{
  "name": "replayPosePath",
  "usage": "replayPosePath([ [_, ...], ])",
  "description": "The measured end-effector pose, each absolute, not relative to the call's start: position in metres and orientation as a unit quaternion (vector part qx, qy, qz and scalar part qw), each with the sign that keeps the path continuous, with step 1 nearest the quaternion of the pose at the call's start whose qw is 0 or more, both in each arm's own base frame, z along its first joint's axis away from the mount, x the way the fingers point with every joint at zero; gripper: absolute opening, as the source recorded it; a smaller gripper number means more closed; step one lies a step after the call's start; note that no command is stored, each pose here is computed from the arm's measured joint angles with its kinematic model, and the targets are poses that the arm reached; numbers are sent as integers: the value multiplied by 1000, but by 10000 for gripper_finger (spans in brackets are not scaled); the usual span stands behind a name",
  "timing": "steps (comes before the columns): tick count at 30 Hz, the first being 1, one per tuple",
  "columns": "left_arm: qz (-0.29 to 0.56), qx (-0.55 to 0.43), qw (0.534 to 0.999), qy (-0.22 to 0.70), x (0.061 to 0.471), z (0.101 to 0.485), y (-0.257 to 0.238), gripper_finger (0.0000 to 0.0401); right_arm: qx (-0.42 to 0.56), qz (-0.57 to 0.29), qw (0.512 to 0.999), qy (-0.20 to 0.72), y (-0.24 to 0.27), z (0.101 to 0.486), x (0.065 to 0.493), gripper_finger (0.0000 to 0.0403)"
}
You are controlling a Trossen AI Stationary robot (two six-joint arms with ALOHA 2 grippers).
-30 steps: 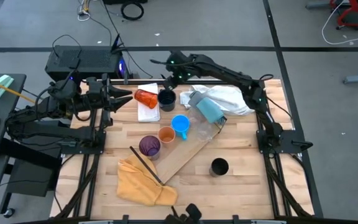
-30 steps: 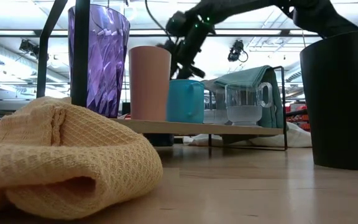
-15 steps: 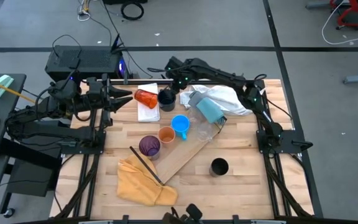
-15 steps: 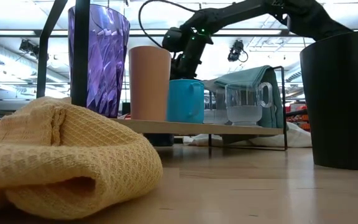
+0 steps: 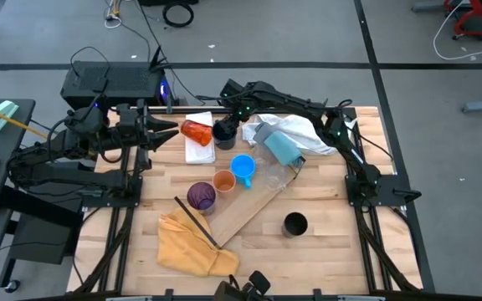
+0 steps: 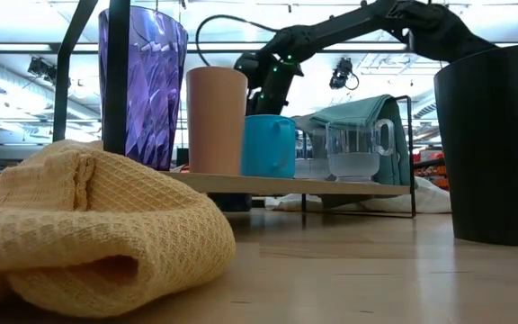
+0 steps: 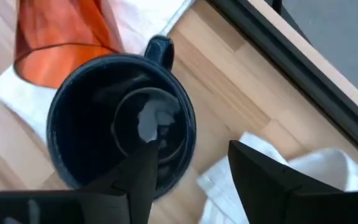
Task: Stack small to large cups/mugs on shelf
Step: Put the dark blue mug on the shelf
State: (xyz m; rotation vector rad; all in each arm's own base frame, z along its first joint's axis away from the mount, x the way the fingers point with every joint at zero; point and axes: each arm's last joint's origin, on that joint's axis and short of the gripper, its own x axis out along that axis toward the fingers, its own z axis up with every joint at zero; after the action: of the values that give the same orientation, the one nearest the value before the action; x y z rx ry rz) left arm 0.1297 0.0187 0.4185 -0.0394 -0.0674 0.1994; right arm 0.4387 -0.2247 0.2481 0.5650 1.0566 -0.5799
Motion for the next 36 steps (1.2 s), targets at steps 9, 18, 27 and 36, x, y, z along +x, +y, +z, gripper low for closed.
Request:
replayPosePath([
  [9, 99, -20, 994, -34, 130, 418, 19, 100, 269, -276, 781, 491, -225, 236, 445, 206],
  [18, 95, -27, 994, -35, 130, 419, 18, 99, 274, -272, 763, 518, -223, 209, 451, 191],
  [27, 94, -32, 995, -32, 130, 418, 18, 102, 268, -271, 769, 513, -226, 215, 449, 20],
  [36, 95, -28, 995, -31, 130, 418, 18, 101, 252, -277, 777, 506, -229, 239, 443, 17],
])
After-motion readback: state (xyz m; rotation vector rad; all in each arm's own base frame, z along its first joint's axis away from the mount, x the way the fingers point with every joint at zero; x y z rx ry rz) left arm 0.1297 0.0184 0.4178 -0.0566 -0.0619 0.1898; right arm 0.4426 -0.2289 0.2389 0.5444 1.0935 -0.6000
